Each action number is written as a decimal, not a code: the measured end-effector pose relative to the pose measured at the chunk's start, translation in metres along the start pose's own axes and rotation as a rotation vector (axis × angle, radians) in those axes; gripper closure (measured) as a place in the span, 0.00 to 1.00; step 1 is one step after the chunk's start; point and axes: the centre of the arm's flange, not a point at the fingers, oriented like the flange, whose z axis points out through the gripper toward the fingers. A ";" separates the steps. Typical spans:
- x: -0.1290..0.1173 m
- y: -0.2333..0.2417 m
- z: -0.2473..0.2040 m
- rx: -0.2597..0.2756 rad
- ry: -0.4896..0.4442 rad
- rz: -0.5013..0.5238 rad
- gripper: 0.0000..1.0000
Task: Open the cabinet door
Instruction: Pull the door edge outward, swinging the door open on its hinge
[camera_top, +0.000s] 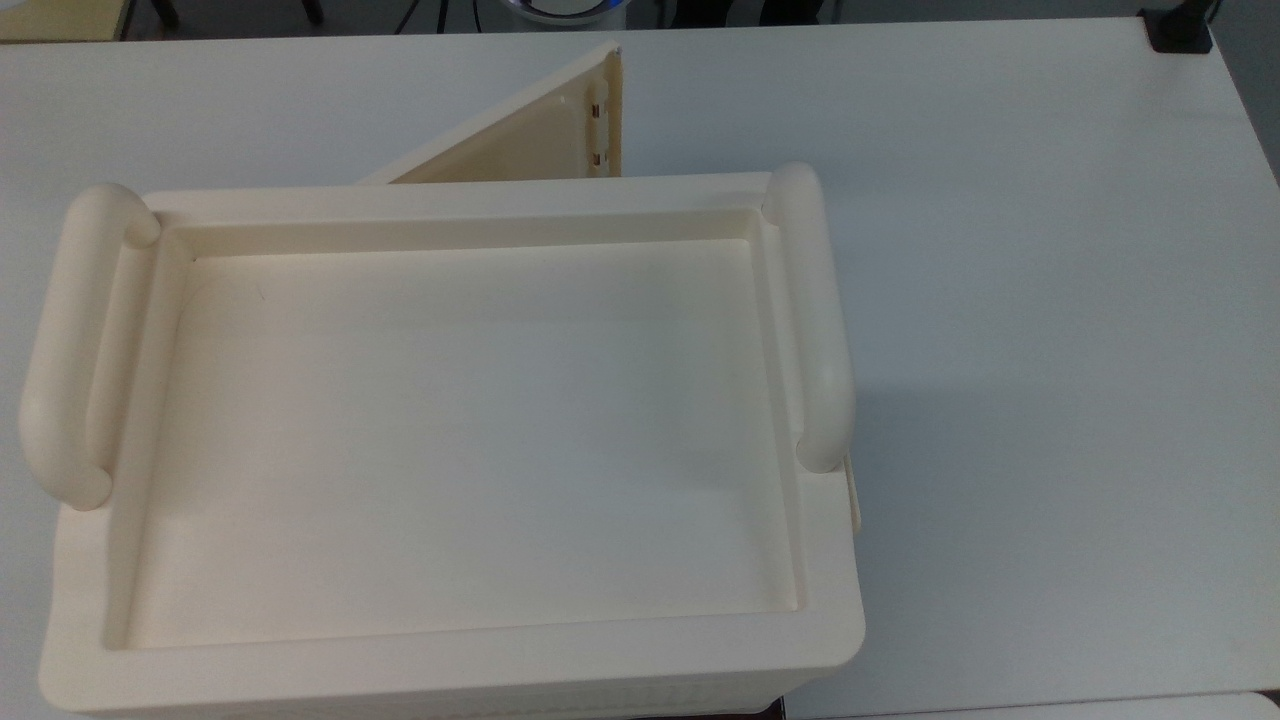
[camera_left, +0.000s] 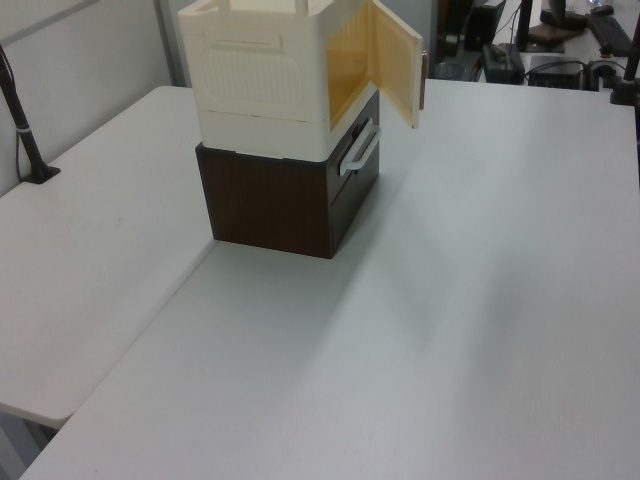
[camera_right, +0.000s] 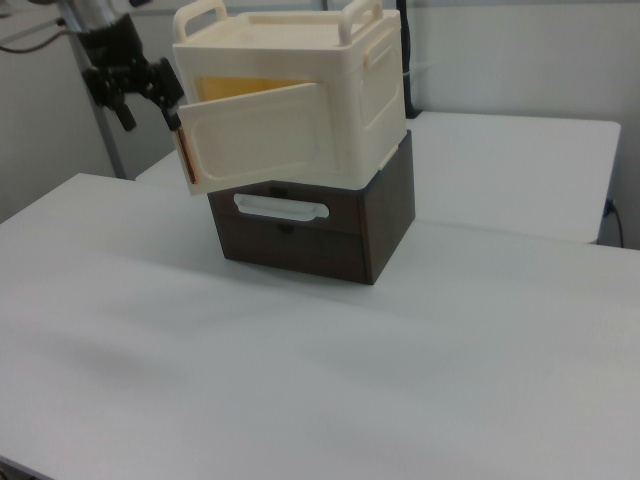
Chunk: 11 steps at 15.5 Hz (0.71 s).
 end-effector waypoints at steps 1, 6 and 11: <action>-0.003 0.001 -0.009 0.000 0.016 0.002 0.06; -0.002 0.003 -0.036 0.004 0.100 0.006 0.07; 0.018 -0.009 -0.035 0.020 0.211 -0.012 0.06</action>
